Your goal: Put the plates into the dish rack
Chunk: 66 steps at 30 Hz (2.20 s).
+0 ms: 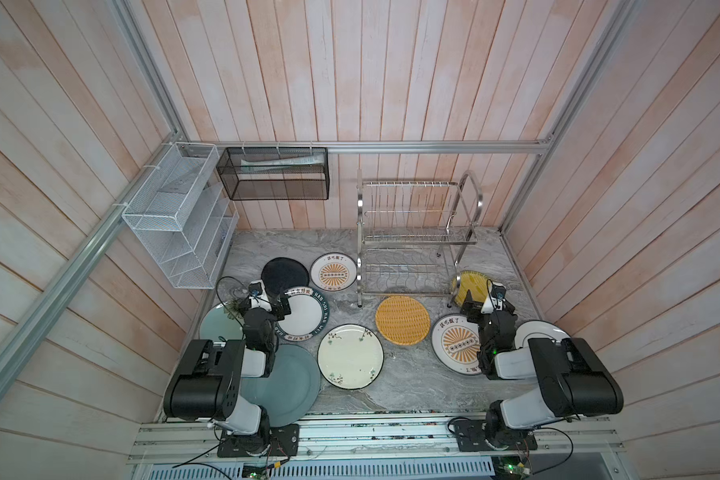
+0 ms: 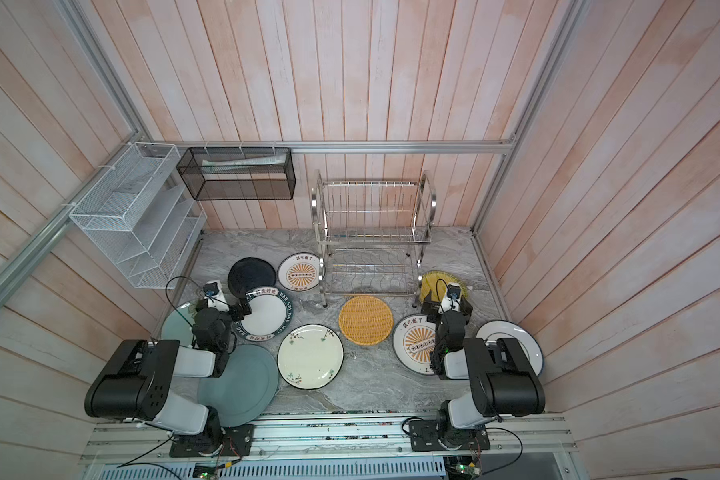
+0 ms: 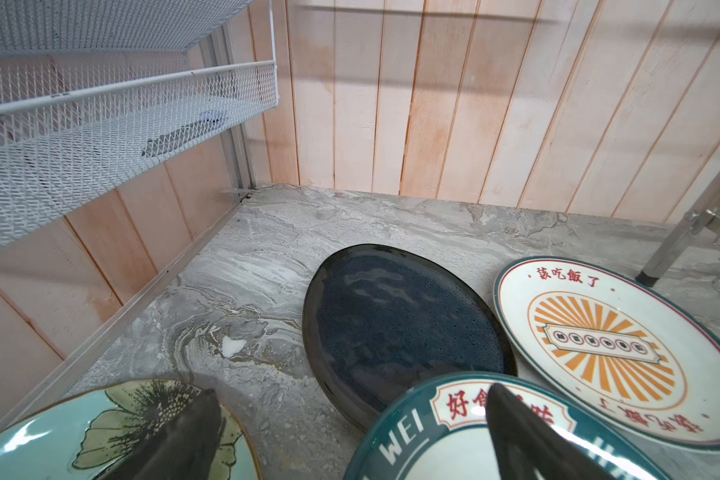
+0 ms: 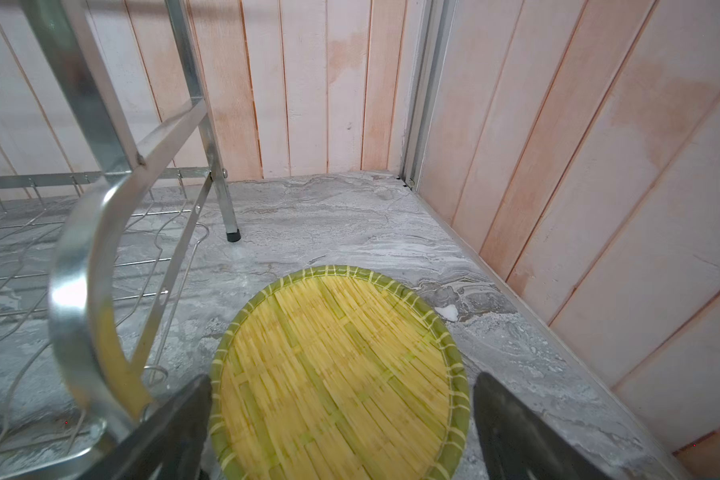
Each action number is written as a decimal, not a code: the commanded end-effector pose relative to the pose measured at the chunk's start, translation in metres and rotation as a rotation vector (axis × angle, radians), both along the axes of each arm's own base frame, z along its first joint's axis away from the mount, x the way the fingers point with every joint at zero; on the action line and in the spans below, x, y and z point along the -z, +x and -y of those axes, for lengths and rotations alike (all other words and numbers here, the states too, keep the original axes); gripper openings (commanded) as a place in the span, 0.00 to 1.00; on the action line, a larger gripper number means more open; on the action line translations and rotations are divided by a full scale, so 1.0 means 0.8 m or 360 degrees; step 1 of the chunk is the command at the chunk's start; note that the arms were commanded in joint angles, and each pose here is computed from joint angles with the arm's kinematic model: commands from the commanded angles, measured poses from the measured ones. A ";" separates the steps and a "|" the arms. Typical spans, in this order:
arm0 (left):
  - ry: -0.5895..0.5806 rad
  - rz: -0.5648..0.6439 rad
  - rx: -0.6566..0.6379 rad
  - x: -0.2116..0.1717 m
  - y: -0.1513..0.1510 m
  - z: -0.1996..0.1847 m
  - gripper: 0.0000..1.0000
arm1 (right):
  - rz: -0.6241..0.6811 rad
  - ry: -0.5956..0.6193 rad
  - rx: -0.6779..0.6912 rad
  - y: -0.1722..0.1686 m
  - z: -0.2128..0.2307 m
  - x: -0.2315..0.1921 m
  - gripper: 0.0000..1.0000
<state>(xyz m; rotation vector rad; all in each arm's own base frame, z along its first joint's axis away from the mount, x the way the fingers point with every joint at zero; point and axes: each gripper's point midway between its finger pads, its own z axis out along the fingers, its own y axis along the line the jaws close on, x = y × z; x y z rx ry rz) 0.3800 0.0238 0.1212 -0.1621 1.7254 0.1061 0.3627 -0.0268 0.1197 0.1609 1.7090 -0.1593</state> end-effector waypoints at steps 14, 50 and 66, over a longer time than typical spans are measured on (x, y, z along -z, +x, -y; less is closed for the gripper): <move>0.0016 0.0047 0.0022 -0.011 0.007 0.001 1.00 | 0.0050 -0.0019 0.0015 0.006 0.001 -0.011 0.98; 0.0041 0.0070 -0.0244 -0.079 -0.007 -0.008 1.00 | 0.0280 0.0044 0.0117 -0.037 0.017 -0.041 0.98; -0.0946 -0.0364 -0.0111 -0.050 -0.114 0.028 1.00 | 0.0156 0.0834 -0.0035 -0.017 -0.032 -0.150 0.98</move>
